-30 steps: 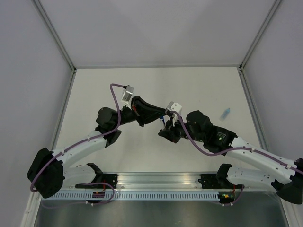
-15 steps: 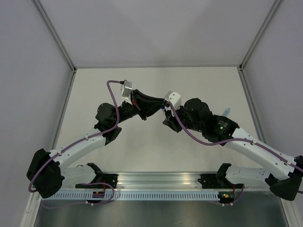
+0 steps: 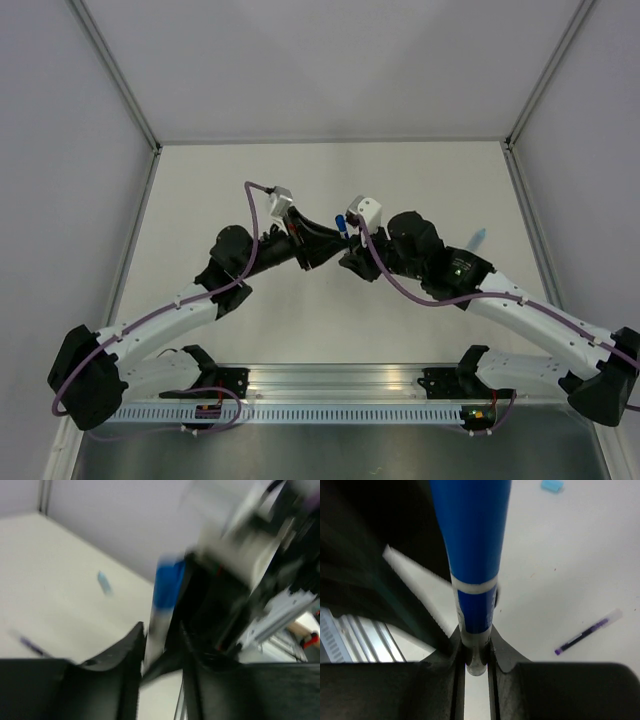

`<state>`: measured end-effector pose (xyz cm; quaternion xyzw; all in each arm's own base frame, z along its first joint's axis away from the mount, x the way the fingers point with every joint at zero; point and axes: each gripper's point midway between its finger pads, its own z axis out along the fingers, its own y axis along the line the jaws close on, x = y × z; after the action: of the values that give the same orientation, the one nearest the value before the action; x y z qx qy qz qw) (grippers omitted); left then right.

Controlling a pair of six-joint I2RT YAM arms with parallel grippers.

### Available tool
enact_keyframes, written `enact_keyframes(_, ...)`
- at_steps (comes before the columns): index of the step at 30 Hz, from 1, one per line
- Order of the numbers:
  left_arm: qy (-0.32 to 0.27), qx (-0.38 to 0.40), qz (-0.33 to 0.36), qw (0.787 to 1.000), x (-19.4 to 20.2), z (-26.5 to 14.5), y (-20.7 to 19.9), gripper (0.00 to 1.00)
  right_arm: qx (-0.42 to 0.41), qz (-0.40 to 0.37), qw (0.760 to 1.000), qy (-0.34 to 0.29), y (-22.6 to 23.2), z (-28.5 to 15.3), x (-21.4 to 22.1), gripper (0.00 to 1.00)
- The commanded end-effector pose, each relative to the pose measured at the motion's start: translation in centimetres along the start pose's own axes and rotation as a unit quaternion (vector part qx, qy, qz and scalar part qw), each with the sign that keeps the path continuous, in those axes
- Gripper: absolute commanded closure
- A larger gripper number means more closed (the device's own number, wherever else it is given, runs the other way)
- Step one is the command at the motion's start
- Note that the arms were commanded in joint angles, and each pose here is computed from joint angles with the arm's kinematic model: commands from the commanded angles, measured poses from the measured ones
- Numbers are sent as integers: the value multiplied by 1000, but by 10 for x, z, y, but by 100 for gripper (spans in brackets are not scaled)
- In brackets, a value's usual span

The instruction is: Insert the pens into the pen caps

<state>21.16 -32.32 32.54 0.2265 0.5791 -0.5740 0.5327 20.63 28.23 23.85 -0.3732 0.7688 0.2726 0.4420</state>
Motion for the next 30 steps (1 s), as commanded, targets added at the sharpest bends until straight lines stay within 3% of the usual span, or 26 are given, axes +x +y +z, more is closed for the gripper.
enact_keyframes(1,178,-93,-85,976,110,-43,29,50,21,52,970,-235,-11,-36,-113,100)
enact_keyframes(5,174,-129,-67,974,102,-50,42,29,48,107,978,-170,-20,-23,-71,100)
enact_keyframes(6,172,-132,-58,974,100,-50,44,20,59,117,979,-156,-24,-17,-57,100)
enact_keyframes(7,175,-136,-55,973,101,-53,44,5,69,125,979,-147,-28,-14,-49,100)
enact_keyframes(8,177,-144,-51,972,100,-54,46,0,78,137,978,-140,-32,-10,-42,100)
enact_keyframes(14,160,-251,-2,955,90,-72,83,0,173,239,954,-47,-75,43,7,100)
enact_keyframes(21,71,-389,60,917,49,-119,114,0,245,305,917,77,-104,108,69,97)
enact_keyframes(24,36,-390,71,917,34,-129,109,0,267,330,899,106,-112,130,92,91)
enact_keyframes(30,28,-385,77,919,28,-130,104,0,324,337,868,169,-128,145,121,83)
